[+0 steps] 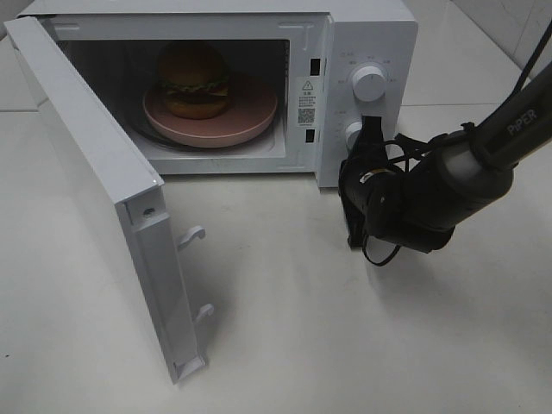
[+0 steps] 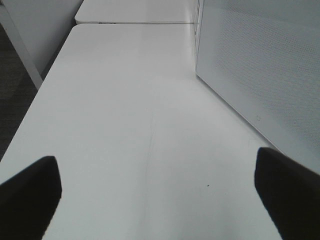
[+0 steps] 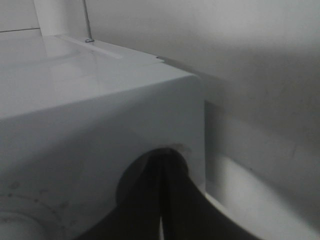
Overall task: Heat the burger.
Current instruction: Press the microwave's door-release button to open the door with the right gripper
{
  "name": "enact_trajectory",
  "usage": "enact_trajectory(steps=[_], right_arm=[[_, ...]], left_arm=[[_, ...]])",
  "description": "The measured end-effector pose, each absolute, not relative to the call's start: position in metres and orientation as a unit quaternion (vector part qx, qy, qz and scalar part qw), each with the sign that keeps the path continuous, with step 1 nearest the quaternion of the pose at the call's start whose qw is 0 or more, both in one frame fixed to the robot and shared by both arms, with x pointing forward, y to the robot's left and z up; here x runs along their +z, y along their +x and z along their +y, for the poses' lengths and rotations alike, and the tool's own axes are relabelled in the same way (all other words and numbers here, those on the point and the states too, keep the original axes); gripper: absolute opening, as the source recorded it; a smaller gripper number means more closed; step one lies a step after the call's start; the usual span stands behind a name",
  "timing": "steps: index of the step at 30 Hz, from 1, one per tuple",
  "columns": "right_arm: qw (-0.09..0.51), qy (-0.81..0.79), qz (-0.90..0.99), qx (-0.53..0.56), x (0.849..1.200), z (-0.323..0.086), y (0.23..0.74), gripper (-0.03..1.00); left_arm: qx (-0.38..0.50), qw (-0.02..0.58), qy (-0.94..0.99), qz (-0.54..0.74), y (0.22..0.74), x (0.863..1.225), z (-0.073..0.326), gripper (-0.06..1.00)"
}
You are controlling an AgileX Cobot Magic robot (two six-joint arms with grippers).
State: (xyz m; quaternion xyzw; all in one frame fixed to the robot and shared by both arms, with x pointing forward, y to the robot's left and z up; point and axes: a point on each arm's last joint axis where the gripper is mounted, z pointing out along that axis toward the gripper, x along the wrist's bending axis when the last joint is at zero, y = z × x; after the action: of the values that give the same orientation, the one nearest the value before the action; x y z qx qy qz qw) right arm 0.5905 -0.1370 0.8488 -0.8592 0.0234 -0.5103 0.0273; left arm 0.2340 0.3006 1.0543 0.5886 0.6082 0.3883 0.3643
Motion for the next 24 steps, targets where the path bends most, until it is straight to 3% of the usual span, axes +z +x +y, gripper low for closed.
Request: enact_trajectory(steps=[24], right_arm=[[0.032,-0.88,-0.05,-0.471,0.856,-0.15,0.55,0.0]], left_arm=[[0.388,0.364,0.589,0.608,0.234,1.054,0.301,0.99]])
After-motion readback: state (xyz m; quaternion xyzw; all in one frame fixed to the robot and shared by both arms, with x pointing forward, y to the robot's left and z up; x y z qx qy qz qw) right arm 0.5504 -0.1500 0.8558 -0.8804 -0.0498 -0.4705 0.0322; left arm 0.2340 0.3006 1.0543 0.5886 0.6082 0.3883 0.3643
